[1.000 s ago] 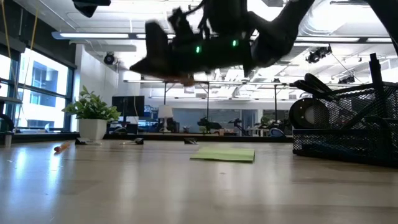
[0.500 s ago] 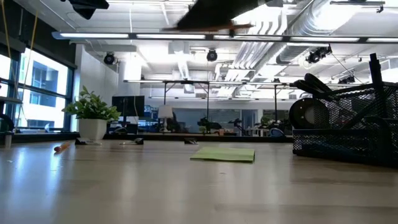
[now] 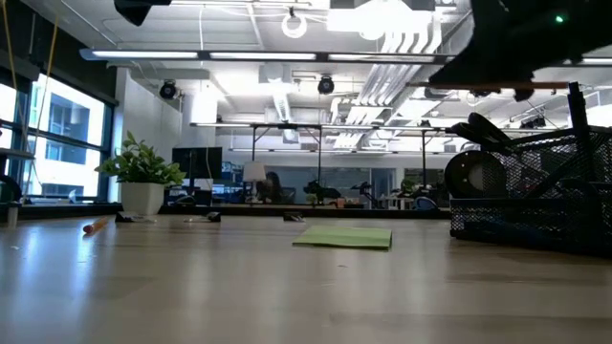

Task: Pick and place office supplies into organizer
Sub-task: Put the orange pencil into the black desk organizer, then put the black binder clip into the black desk organizer

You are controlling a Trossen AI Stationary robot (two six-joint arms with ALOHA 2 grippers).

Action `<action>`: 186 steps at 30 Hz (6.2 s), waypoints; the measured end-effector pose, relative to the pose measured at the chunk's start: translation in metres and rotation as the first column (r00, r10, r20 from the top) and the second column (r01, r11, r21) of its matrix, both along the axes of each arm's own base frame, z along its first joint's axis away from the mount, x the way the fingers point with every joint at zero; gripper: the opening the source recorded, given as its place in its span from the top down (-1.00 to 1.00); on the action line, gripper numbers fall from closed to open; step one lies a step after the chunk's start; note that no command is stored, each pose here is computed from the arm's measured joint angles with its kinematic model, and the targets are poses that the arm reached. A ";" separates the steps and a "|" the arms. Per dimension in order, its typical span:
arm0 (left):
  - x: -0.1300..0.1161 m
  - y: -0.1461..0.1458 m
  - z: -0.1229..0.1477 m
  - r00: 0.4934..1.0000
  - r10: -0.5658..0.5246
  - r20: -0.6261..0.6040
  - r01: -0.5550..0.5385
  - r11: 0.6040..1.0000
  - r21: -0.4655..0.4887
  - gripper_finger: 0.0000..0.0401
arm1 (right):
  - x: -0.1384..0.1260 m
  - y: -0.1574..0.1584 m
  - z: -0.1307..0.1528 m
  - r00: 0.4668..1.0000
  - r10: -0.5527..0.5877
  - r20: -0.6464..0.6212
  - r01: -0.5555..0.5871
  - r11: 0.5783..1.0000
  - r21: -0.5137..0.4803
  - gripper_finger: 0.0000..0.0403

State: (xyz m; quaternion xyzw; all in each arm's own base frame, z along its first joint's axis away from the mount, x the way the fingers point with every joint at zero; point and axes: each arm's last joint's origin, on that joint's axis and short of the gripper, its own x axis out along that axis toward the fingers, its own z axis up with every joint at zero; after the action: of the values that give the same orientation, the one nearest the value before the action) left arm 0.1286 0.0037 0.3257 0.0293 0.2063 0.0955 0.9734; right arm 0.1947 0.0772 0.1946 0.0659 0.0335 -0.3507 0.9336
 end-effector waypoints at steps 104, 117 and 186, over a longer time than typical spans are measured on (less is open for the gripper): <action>0.000 -0.001 -0.002 1.000 -0.022 -0.016 0.021 0.999 -0.034 0.99 | 0.044 -0.006 0.045 0.727 0.179 -0.663 -0.042 0.975 0.219 0.45; 0.000 -0.001 -0.002 1.000 -0.022 -0.015 0.021 0.999 -0.034 0.99 | 0.044 -0.005 0.044 0.717 0.220 -0.662 -0.049 0.962 0.267 0.45; -0.001 -0.001 -0.003 0.999 -0.014 -0.031 0.013 0.999 -0.031 0.99 | 0.037 0.018 0.094 0.832 0.046 -0.553 -0.017 0.998 0.057 0.31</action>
State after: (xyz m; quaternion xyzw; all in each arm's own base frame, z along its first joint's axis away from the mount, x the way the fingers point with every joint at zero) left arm 0.1279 0.0030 0.3224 0.0173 0.2227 0.0852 0.9710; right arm 0.2321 0.0957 0.2889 -0.0159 0.3123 -0.3384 0.8875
